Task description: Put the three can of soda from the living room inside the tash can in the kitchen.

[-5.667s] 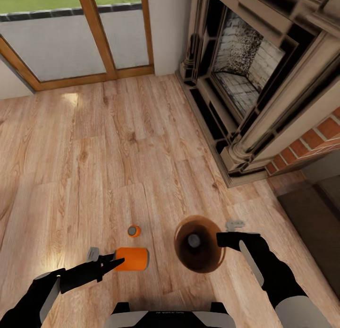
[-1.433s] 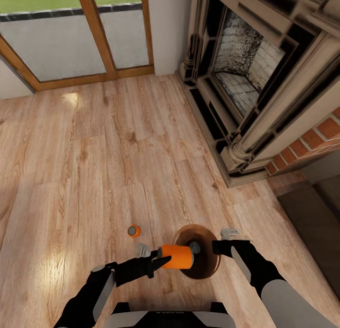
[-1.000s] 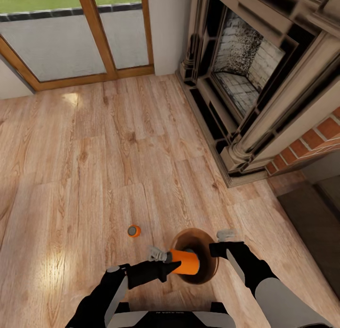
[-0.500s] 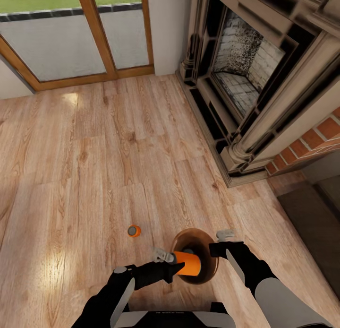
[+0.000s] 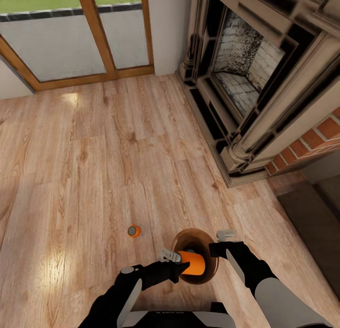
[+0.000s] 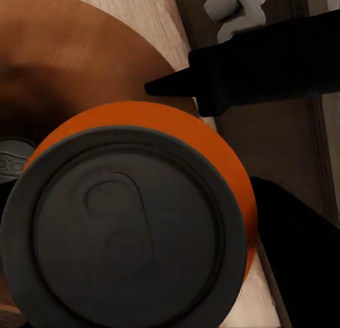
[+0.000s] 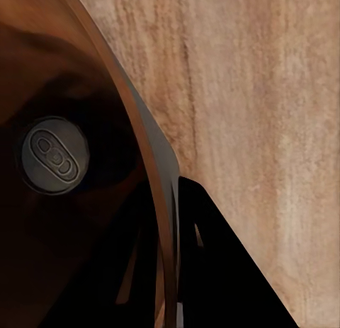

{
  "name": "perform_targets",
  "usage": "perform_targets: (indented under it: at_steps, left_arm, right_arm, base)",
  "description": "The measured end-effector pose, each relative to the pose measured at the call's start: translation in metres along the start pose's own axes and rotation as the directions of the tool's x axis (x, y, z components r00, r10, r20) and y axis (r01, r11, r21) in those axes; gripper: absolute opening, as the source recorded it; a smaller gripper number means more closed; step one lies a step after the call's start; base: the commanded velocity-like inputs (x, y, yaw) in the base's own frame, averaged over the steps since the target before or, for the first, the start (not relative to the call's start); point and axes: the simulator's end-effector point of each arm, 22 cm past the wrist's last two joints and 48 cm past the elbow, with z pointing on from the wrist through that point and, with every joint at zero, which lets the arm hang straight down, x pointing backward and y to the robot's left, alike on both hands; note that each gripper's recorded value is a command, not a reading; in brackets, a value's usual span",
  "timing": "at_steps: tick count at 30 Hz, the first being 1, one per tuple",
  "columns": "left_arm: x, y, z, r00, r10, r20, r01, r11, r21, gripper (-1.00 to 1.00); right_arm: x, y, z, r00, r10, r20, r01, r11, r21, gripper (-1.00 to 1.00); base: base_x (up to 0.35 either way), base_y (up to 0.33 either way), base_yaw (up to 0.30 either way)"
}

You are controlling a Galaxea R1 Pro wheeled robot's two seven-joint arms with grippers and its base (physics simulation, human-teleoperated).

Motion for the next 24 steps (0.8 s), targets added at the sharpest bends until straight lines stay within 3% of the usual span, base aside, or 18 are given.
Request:
perform_targets:
  at_steps: [2, 3, 20, 22, 24]
  left_arm:
    - [0.001, 0.000, 0.001, 1.000, 0.003, -0.003, -0.003, 1.000, -0.004, -1.00]
    - [0.001, -0.001, 0.001, 1.000, 0.004, -0.004, -0.004, 1.000, -0.006, 1.00]
    - [0.001, -0.003, 0.003, 1.000, 0.008, -0.004, -0.008, 1.000, -0.003, 1.00]
    - [-0.007, -0.011, 0.002, 1.000, 0.015, 0.011, -0.015, 0.999, 0.029, 1.00]
    - [-0.015, -0.034, -0.007, 0.999, 0.029, 0.029, -0.033, 0.988, 0.152, 1.00]
  right_arm:
    - [0.000, 0.000, 0.000, 1.000, 0.001, 0.000, -0.001, 1.000, -0.001, -1.00]
    - [0.000, 0.000, 0.000, 1.000, 0.000, 0.001, 0.000, 1.000, 0.000, -1.00]
    - [0.000, 0.000, 0.000, 1.000, 0.000, 0.001, 0.000, 1.000, 0.000, -1.00]
    - [0.000, 0.000, 0.000, 1.000, 0.000, 0.001, 0.000, 1.000, 0.000, -1.00]
    - [0.000, 0.000, 0.000, 1.000, 0.000, 0.001, 0.000, 1.000, 0.000, -1.00]
  base:
    - [0.000, 0.000, 0.000]
    - [0.000, 0.000, 0.000]
    - [0.000, 0.000, 0.000]
    - [0.000, 0.000, 0.000]
    - [0.000, 0.000, 0.000]
